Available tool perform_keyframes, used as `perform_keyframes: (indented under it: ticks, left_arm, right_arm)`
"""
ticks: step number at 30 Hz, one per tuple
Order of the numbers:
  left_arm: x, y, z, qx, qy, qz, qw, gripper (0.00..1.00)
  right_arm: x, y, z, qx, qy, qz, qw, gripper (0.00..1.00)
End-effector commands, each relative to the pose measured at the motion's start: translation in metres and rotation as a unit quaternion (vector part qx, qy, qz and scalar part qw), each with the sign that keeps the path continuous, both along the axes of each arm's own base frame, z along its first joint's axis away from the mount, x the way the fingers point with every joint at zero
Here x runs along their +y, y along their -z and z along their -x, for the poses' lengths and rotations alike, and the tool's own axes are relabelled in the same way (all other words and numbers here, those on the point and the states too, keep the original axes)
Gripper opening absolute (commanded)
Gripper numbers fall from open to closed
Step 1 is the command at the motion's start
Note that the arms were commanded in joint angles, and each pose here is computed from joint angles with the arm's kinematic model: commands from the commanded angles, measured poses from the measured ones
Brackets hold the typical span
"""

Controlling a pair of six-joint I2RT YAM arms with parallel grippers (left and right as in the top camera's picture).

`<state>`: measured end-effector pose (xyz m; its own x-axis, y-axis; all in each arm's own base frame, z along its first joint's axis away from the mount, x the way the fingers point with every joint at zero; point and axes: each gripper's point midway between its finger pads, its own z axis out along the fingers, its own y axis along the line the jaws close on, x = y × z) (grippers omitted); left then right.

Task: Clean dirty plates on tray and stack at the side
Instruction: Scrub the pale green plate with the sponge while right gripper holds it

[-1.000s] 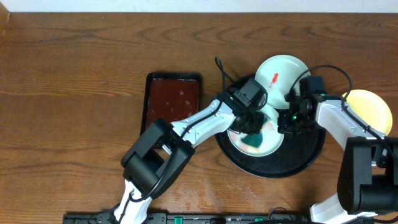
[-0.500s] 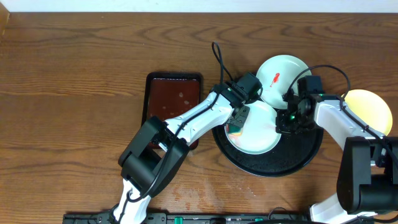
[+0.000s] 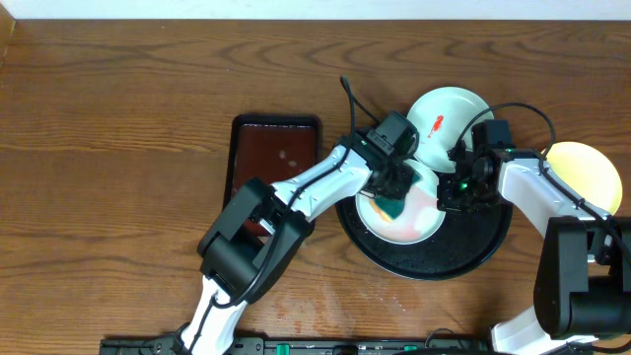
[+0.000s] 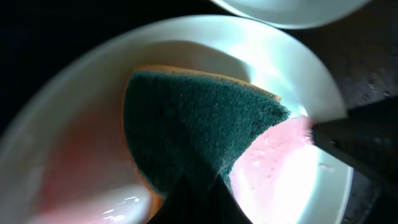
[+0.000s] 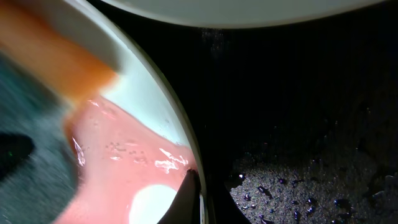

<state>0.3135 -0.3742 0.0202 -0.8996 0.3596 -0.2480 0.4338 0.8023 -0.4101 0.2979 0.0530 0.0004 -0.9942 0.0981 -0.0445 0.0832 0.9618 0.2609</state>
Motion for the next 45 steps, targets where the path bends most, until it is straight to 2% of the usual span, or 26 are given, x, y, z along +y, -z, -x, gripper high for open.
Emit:
perform_keyframes:
  ticks: [1,6,10,15,19,25,29,32,37,39,42,45]
  left_arm:
    - [-0.028,0.02,0.058,0.067,0.072,0.021,0.995,0.07]
    - [-0.021,0.024,0.052,0.053,0.07,0.003,0.996,0.07]
    - [0.026,0.041,0.016,-0.016,0.011,-0.115,0.993,0.07]
    - [0.105,0.041,-0.026,-0.108,-0.061,-0.287,0.95,0.08]
    - [0.136,0.035,-0.039,-0.13,-0.082,-0.341,0.927,0.08]
    - [0.14,0.032,-0.043,-0.134,-0.091,-0.345,0.925,0.08]
    - [0.128,0.038,-0.033,-0.099,-0.086,-0.312,0.941,0.07]
    - [0.142,0.032,-0.037,-0.109,-0.125,-0.34,0.926,0.07]
    - [0.154,0.015,-0.046,-0.137,-0.131,-0.377,0.907,0.07]
    - [0.147,0.016,-0.045,-0.128,-0.13,-0.362,0.914,0.07]
    - [0.125,0.027,-0.034,-0.082,-0.117,-0.306,0.941,0.07]
    - [0.087,0.041,-0.016,-0.013,-0.093,-0.217,0.972,0.07]
  right_arm:
    - [0.003,0.012,0.008,0.02,-0.007,0.011,1.0,0.01]
    - [0.003,0.012,0.008,0.02,-0.007,0.011,1.0,0.01]
    - [0.003,0.012,0.008,0.02,-0.007,0.01,1.0,0.01]
    - [0.003,0.012,0.008,0.02,-0.008,0.01,1.0,0.01]
    - [0.003,0.012,0.008,0.02,-0.008,0.011,1.0,0.01]
    - [0.003,0.012,0.008,0.02,-0.007,0.01,1.0,0.01]
    - [0.003,0.012,0.008,0.02,-0.007,0.011,1.0,0.01]
    - [0.003,0.012,0.009,0.022,-0.007,0.011,1.0,0.01]
    - [0.003,0.012,0.009,0.022,-0.007,0.011,1.0,0.01]
    - [0.003,0.012,0.009,0.022,-0.007,0.011,1.0,0.01]
    - [0.003,0.012,0.009,0.022,-0.007,0.011,1.0,0.01]
    - [0.003,0.012,0.009,0.022,-0.007,0.011,1.0,0.01]
